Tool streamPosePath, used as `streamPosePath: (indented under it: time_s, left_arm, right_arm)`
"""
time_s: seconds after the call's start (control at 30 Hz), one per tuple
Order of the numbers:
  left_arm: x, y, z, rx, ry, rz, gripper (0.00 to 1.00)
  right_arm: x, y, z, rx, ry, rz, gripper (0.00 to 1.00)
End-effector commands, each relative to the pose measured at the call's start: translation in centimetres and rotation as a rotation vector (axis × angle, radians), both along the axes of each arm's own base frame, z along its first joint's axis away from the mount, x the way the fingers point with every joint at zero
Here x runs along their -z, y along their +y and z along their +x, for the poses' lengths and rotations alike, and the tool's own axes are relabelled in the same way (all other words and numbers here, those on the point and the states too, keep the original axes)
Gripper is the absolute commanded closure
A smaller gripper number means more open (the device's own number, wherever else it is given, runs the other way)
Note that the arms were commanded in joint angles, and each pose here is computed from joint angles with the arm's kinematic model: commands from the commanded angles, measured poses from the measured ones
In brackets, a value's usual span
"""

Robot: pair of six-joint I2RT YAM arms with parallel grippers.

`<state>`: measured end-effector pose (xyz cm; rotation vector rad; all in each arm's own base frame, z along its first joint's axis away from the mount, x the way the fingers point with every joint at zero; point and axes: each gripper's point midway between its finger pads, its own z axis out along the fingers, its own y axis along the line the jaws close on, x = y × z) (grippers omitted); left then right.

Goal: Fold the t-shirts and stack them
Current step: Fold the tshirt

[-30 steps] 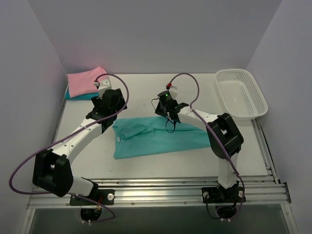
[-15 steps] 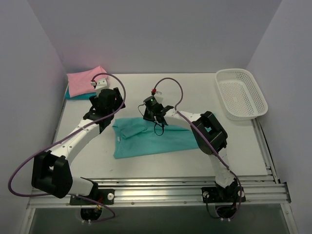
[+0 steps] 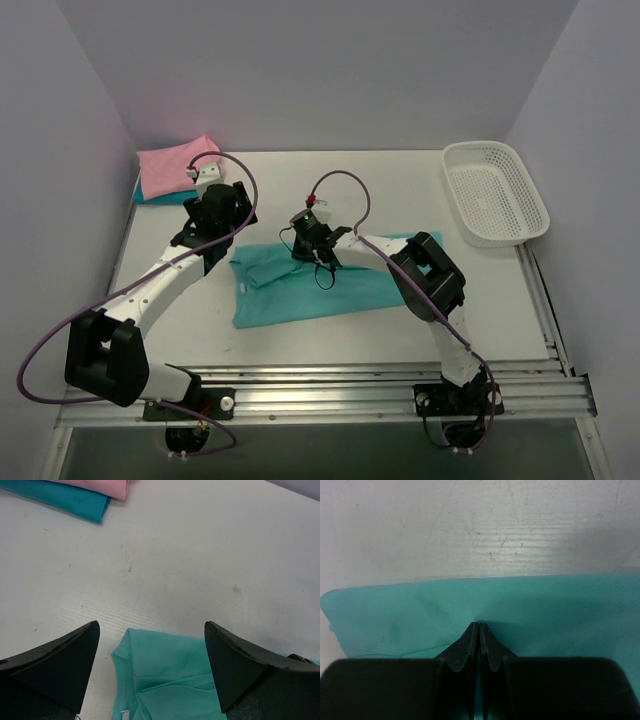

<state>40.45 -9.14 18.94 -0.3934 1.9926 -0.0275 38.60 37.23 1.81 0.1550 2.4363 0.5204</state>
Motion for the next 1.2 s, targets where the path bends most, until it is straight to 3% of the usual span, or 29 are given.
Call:
streamPosePath:
  time_s: [0.0,0.47,0.67,0.7,0.73,0.77,0.8,0.87,1.17]
  left_arm:
    - [-1.9,0.1,0.5,0.002,-0.064,-0.022,0.06]
    - [-1.9,0.2,0.4,-0.001,-0.064,-0.021,0.05]
    - [-1.9,0.3,0.4,-0.001,-0.069,-0.023,0.05]
    - [-1.9,0.2,0.4,0.002,-0.068,-0.024,0.05]
    - [-1.9,0.1,0.5,0.007,-0.07,-0.028,0.05]
    - [-1.8,0.0,0.5,0.009,-0.067,-0.028,0.05]
    - [-1.8,0.0,0.5,0.009,-0.067,-0.028,0.05]
    - [-1.7,0.0,0.5,0.008,-0.063,-0.029,0.05]
    - [-1.9,0.2,0.3,0.005,-0.07,-0.03,0.05]
  right_arm:
    - [-4.0,0.3,-0.9,-0.006,-0.048,0.04,1.0]
    - [-9.8,-1.9,-3.9,-0.014,-0.125,0.036,1.0]
    - [-9.7,-5.1,-5.2,0.024,-0.146,-0.011,1.0]
    - [-9.7,-5.3,-5.1,0.029,-0.148,-0.019,0.96]
    - [-9.8,-5.3,-4.9,0.029,-0.151,-0.022,0.85]
    - [-9.6,-5.1,-4.9,0.017,-0.149,-0.03,0.68]
    - [-9.6,-4.9,-4.8,0.009,-0.148,-0.031,0.32]
    - [-9.9,-4.0,-4.6,-0.008,-0.156,-0.023,0.15]
    - [-8.7,0.3,-2.9,-0.087,-0.146,-0.034,0.14]
